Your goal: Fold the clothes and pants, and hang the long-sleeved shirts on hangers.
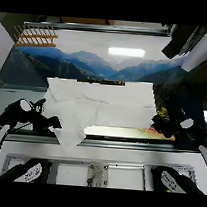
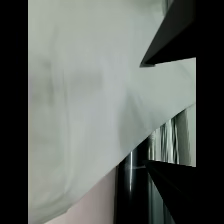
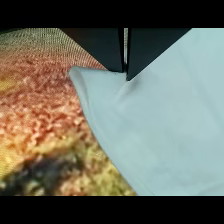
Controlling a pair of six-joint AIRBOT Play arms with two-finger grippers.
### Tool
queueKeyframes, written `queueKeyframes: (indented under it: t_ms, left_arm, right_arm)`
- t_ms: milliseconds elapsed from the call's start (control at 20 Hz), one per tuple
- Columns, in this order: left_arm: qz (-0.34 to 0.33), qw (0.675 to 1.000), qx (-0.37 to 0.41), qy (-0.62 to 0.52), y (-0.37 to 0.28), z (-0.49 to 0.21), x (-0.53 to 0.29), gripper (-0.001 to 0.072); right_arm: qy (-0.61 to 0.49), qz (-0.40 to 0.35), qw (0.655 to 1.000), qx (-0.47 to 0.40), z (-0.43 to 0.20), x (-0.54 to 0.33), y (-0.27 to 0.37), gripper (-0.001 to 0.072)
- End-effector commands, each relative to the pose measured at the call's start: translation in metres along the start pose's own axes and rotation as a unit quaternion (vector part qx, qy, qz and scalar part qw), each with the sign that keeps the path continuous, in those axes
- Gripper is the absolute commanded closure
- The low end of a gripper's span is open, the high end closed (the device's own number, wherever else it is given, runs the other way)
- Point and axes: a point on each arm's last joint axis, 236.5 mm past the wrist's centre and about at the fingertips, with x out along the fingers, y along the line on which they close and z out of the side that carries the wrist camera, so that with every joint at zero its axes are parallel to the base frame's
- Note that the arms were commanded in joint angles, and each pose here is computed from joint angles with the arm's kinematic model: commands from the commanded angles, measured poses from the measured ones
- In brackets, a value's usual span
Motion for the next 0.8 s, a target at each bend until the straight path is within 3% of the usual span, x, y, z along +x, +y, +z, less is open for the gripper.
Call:
queueKeyframes:
  t_ms: [0, 450, 550, 700, 750]
  left_arm:
    - [0.008, 1.000, 0.015, 0.005, -0.010, -0.002, 0.007, 0.0077]
    - [0.024, 0.999, 0.018, 0.018, -0.008, -0.017, 0.024, 0.0078]
    - [0.025, 0.999, 0.016, 0.015, -0.006, -0.017, 0.027, 0.0120]
    - [0.023, 1.000, 0.019, -0.002, -0.008, -0.010, 0.024, 0.0671]
    - [0.021, 0.999, 0.021, -0.020, -0.010, -0.005, 0.020, 0.0702]
  right_arm:
    - [0.000, 0.000, 1.000, 0.000, 0.000, 0.000, 0.000, 0.0702]
    - [0.000, 0.000, 1.000, 0.000, 0.000, 0.000, 0.000, 0.0702]
    - [-0.002, 0.001, 1.000, 0.000, 0.001, 0.000, 0.001, 0.0703]
    - [-0.002, 0.001, 1.000, 0.000, 0.002, 0.000, 0.001, 0.0703]
    - [-0.003, 0.001, 1.000, 0.000, 0.002, 0.000, 0.001, 0.0702]
